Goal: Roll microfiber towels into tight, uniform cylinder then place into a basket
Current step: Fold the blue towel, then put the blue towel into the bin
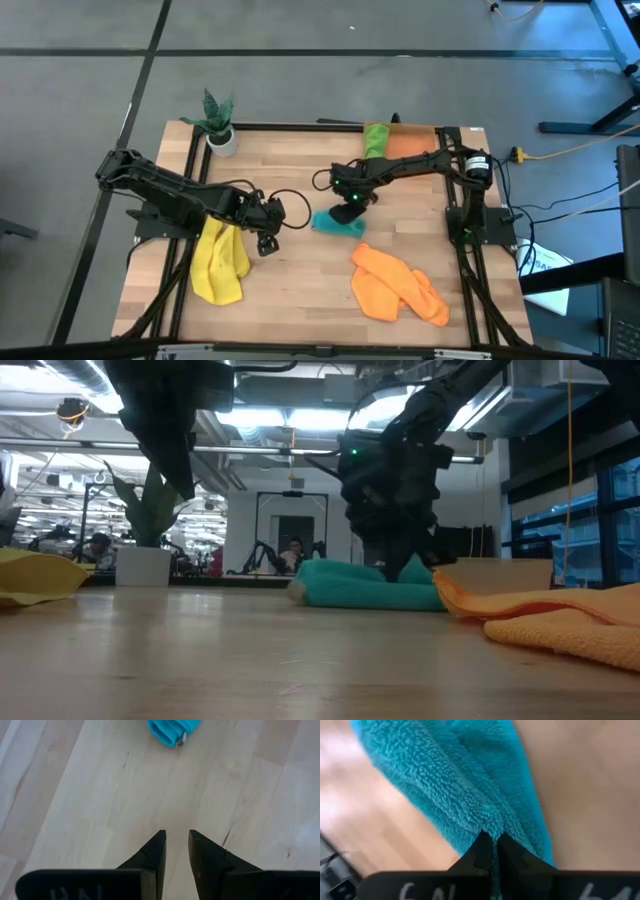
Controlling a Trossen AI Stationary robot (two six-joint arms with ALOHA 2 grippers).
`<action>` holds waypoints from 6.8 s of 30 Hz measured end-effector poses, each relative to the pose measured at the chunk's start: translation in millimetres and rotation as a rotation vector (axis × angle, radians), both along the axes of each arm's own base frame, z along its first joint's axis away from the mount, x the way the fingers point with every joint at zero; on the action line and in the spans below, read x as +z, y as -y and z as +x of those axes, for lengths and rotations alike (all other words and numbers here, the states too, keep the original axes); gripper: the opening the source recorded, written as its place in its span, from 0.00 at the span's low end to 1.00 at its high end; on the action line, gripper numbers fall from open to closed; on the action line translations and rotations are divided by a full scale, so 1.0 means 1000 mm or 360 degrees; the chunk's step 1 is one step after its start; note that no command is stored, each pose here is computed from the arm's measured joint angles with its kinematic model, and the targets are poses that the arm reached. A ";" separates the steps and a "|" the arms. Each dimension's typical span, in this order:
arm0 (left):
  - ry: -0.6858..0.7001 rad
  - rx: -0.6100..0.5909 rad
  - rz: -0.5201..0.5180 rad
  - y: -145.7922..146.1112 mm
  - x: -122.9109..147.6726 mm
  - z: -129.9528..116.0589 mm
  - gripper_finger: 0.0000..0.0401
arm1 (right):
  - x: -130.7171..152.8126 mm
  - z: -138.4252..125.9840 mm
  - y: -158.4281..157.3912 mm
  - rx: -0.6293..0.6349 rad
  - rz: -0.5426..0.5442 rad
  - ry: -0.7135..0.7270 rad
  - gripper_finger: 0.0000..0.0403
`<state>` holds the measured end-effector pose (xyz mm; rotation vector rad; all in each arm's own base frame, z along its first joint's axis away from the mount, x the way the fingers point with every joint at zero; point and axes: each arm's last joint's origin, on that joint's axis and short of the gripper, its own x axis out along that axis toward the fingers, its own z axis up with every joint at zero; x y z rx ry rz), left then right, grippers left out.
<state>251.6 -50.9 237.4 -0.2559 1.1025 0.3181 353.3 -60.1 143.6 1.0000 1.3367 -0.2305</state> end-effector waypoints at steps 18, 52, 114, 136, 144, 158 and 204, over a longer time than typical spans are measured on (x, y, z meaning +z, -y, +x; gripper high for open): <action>0.0092 -0.0017 -0.0055 0.002 0.002 0.005 0.18 | -0.001 0.000 -0.004 0.0089 -0.0168 -0.0004 0.22; 0.0161 -0.0138 -0.0145 0.018 0.005 0.007 0.18 | 0.052 -0.023 0.042 -0.0395 -0.0270 0.0099 0.44; 0.0180 -0.0135 -0.0149 0.018 0.005 0.008 0.18 | -0.015 0.018 -0.042 0.1144 -0.1115 0.0178 0.44; 0.0182 -0.0139 -0.0162 0.018 0.005 0.008 0.18 | -0.022 0.016 -0.022 0.0851 -0.0804 0.0175 0.04; 0.0182 -0.0141 -0.0161 0.018 0.005 0.008 0.18 | -0.010 0.020 -0.020 0.0684 -0.0779 0.0150 0.04; 0.0181 -0.0142 -0.0160 0.018 0.005 0.008 0.18 | 0.042 0.027 -0.013 0.0579 -0.0988 -0.0098 0.04; 0.0377 -0.0123 0.0289 0.013 0.012 0.016 0.18 | 0.135 -0.083 0.179 -0.0602 -0.0798 -0.0922 0.03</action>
